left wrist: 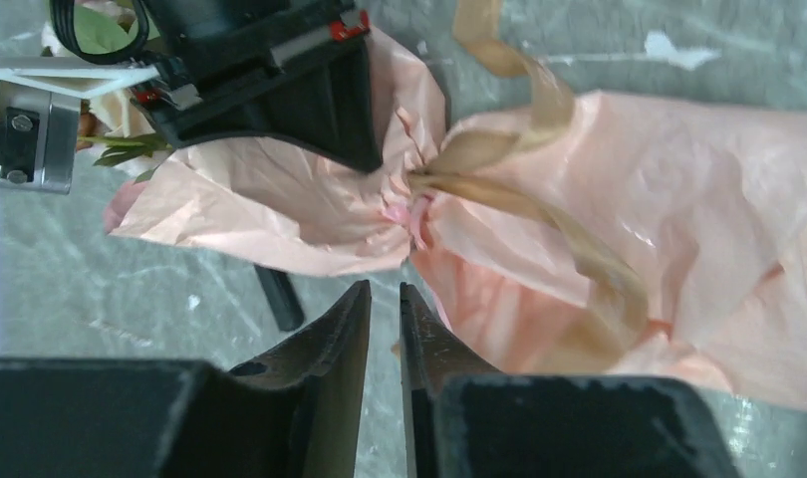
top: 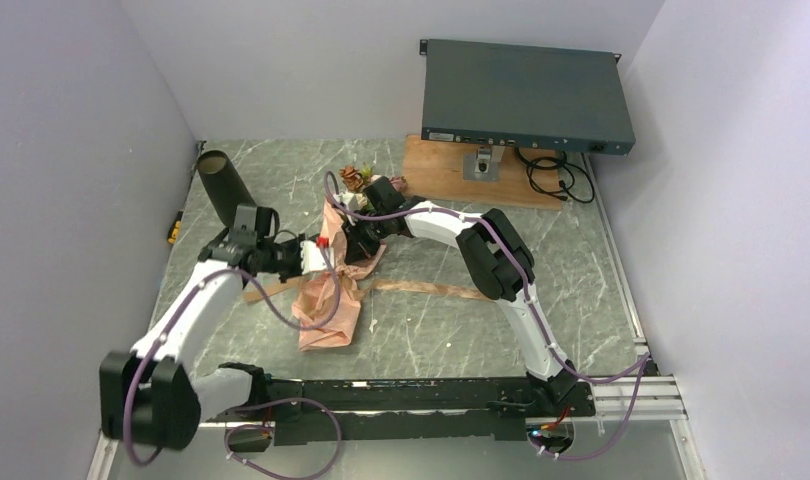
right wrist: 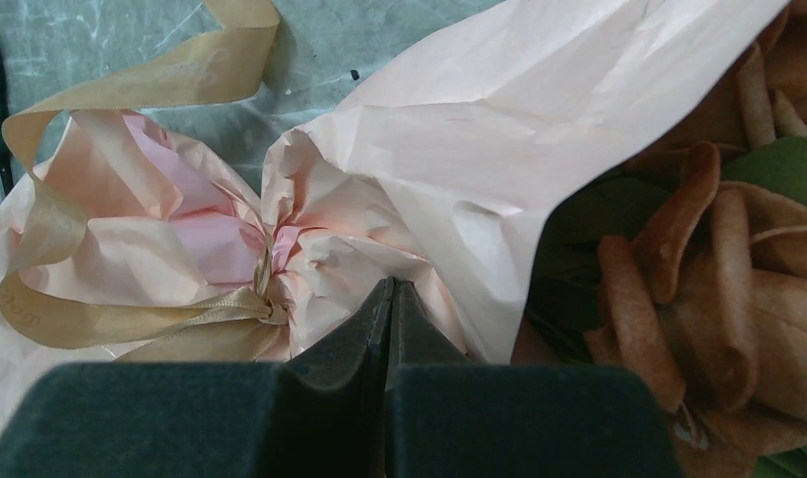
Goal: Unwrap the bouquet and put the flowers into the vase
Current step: Untie the ribbon from the wrapping paper.
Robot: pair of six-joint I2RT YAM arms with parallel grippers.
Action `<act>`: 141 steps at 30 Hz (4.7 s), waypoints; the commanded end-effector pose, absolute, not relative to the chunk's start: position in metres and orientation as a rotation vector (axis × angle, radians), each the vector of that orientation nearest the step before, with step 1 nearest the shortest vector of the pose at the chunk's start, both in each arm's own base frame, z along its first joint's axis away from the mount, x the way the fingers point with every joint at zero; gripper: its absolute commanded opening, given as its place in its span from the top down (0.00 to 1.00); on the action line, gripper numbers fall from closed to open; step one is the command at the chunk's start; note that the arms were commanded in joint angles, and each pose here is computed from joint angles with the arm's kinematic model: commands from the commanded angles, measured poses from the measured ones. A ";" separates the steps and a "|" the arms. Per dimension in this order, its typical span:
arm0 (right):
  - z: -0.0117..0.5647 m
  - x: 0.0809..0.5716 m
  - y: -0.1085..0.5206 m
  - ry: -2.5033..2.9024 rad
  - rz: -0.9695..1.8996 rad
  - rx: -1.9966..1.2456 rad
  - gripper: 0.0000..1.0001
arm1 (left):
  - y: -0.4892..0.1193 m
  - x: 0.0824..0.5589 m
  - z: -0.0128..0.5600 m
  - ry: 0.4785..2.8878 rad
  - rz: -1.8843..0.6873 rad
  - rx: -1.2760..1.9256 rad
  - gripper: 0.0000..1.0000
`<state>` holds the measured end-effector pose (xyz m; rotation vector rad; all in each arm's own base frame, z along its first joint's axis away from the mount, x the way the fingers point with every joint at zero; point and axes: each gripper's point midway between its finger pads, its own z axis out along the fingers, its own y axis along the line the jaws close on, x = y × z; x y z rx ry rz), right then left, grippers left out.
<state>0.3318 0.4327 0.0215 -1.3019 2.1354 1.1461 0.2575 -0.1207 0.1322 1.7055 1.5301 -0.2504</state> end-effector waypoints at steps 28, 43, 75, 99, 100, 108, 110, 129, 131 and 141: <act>-0.059 0.312 0.383 2.464 0.973 -1.306 1.00 | -0.197 0.292 0.109 1.484 -0.611 1.766 0.76; -0.065 0.310 0.378 2.484 0.963 -1.310 1.00 | -0.176 0.293 0.033 1.605 -0.449 2.034 0.79; -0.080 0.306 0.358 2.516 0.871 -1.401 1.00 | -0.143 0.293 0.042 1.941 -0.522 1.840 0.67; -0.090 0.306 0.348 2.526 0.819 -1.432 1.00 | -0.147 0.343 0.110 2.061 -0.553 1.129 1.00; -0.090 0.306 0.348 2.526 0.817 -1.434 1.00 | -0.147 0.345 0.111 2.070 -0.564 1.096 1.00; -0.092 0.305 0.345 2.527 0.807 -1.440 1.00 | -0.136 0.362 0.120 2.201 -0.661 0.758 1.00; -0.092 0.304 0.345 2.529 0.808 -1.440 1.00 | -0.134 0.364 0.121 2.226 -0.677 0.684 1.00; -0.081 0.305 0.348 2.490 0.824 -1.458 1.00 | -0.125 0.362 0.119 2.378 -0.854 0.248 1.00; -0.071 0.306 0.353 2.470 0.859 -1.450 1.00 | -0.128 0.354 0.113 2.404 -0.900 0.254 1.00; 0.041 0.319 0.393 2.266 1.084 -1.300 0.84 | -0.131 0.343 0.077 2.478 -0.948 0.115 1.00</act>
